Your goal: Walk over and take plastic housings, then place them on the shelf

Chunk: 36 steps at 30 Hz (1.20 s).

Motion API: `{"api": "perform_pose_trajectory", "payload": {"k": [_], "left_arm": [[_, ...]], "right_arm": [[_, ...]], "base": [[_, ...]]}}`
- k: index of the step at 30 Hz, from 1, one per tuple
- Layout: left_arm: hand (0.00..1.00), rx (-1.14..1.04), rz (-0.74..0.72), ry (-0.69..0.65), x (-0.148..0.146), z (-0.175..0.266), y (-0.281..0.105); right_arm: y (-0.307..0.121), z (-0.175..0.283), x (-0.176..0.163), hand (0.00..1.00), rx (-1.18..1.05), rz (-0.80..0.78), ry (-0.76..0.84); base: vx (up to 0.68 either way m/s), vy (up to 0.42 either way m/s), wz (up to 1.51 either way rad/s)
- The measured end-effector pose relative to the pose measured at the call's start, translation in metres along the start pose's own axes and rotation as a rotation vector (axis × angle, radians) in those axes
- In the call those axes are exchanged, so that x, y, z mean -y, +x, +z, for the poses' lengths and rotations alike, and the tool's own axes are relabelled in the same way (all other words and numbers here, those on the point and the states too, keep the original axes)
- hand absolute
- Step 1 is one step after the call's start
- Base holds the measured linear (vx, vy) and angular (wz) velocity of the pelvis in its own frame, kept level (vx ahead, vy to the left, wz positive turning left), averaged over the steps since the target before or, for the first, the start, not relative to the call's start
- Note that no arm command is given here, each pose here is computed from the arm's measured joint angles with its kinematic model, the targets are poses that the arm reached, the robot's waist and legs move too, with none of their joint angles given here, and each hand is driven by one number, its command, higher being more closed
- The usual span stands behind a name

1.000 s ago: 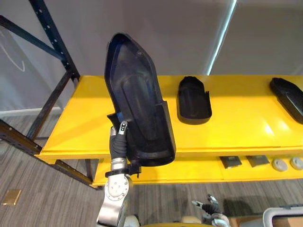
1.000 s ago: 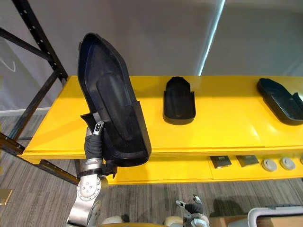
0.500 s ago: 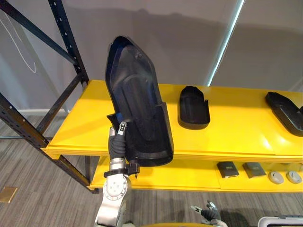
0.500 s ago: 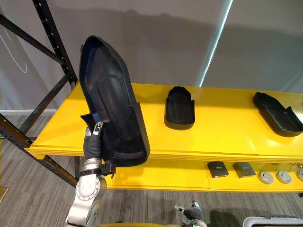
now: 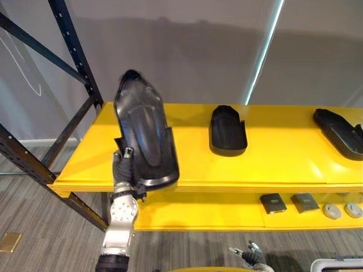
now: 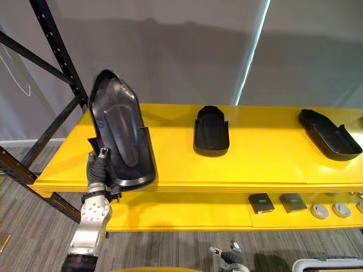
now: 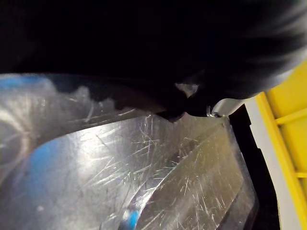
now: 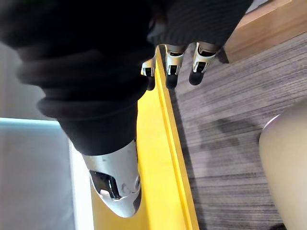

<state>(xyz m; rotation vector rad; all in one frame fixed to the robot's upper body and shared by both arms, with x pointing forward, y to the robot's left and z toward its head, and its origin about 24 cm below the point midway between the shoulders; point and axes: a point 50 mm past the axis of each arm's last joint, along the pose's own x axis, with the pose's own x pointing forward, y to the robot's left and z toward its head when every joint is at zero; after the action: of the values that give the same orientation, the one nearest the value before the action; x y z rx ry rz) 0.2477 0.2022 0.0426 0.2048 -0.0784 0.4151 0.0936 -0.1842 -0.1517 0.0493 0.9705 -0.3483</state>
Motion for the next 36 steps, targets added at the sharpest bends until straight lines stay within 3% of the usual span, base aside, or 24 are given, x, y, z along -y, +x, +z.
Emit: {"api": "perform_pose_trajectory", "payload": {"k": [14,28,29,36], "left_arm": [[1.00,-0.101,0.095,0.124,-0.019,-0.018,0.042],[1.00,-0.076,0.159,0.188,-0.027,0.002,0.088],[0.00,-0.069,0.164,0.193,-0.029,0.006,0.092],[0.00,-0.100,0.149,0.228,-0.034,0.007,0.106]], "right_arm": [[0.004,0.010,0.006,0.00,0.026,0.008,-0.022],[0.005,0.016,0.003,0.00,0.063,0.020,-0.056],[0.005,0.017,0.003,0.00,0.067,0.020,-0.057],[0.005,0.018,0.007,0.00,0.070,0.014,-0.072]], "base": [[0.00,0.000,0.00],[0.01,0.000,-0.08],[-0.05,0.013,-0.10],[0.01,0.011,-0.05]]}}
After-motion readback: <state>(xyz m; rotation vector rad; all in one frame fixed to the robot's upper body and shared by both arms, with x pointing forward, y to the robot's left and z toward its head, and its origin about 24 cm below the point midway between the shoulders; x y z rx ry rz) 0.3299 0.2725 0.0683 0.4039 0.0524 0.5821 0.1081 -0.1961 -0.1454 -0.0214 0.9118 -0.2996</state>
